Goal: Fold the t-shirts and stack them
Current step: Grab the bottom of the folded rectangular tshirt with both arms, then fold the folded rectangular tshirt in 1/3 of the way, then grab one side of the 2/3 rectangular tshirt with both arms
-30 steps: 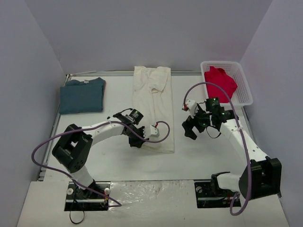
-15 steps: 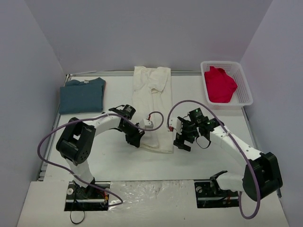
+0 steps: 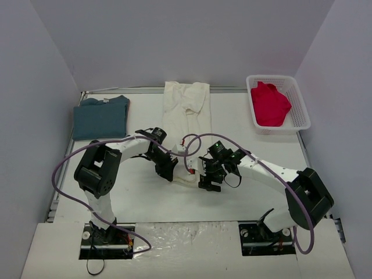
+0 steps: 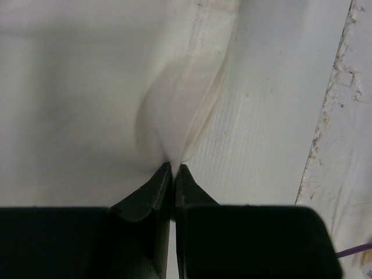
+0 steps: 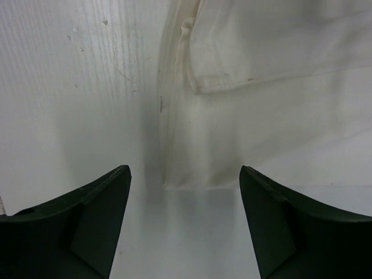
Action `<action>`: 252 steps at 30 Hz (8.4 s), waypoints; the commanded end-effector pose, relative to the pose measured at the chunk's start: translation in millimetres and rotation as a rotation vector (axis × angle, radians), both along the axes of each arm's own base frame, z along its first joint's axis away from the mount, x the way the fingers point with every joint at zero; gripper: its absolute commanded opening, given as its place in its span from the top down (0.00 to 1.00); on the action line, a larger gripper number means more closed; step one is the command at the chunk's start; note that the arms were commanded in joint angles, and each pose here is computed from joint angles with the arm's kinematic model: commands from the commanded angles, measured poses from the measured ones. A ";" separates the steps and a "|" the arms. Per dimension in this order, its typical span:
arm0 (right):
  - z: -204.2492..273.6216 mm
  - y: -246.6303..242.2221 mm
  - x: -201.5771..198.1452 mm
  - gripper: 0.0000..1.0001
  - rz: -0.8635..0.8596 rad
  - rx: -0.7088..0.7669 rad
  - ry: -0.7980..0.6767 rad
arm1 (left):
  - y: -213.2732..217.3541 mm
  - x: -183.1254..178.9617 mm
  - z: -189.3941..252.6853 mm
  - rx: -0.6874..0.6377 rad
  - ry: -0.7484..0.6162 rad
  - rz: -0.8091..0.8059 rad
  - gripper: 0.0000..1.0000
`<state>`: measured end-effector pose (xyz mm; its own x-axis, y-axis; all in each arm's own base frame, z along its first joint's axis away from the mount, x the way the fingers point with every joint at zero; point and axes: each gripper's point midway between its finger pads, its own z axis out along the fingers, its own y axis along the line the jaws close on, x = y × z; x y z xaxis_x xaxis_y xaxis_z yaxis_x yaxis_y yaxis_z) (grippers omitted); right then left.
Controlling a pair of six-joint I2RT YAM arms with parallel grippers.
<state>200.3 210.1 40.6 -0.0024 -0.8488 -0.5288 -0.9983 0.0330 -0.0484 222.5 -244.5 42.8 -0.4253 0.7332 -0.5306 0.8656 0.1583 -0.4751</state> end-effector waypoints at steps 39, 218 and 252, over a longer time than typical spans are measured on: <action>76.7 -9.6 -26.6 1.00 0.028 -0.069 0.150 | 31.9 -23.8 98.8 -0.088 -0.021 -0.138 0.98; 105.9 -73.4 70.3 0.31 -0.424 0.291 0.136 | 9.3 0.6 48.3 0.084 -0.310 -0.223 0.98; -17.0 5.4 -8.0 0.53 0.035 -0.125 0.136 | 20.1 3.9 37.7 0.019 0.058 -0.153 0.98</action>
<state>192.8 218.3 32.9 -0.0261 -0.8920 -0.4513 -0.9967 -0.0112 0.0799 230.1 -216.2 62.9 -0.3337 0.8296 -0.4477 0.8648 0.0804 -0.4957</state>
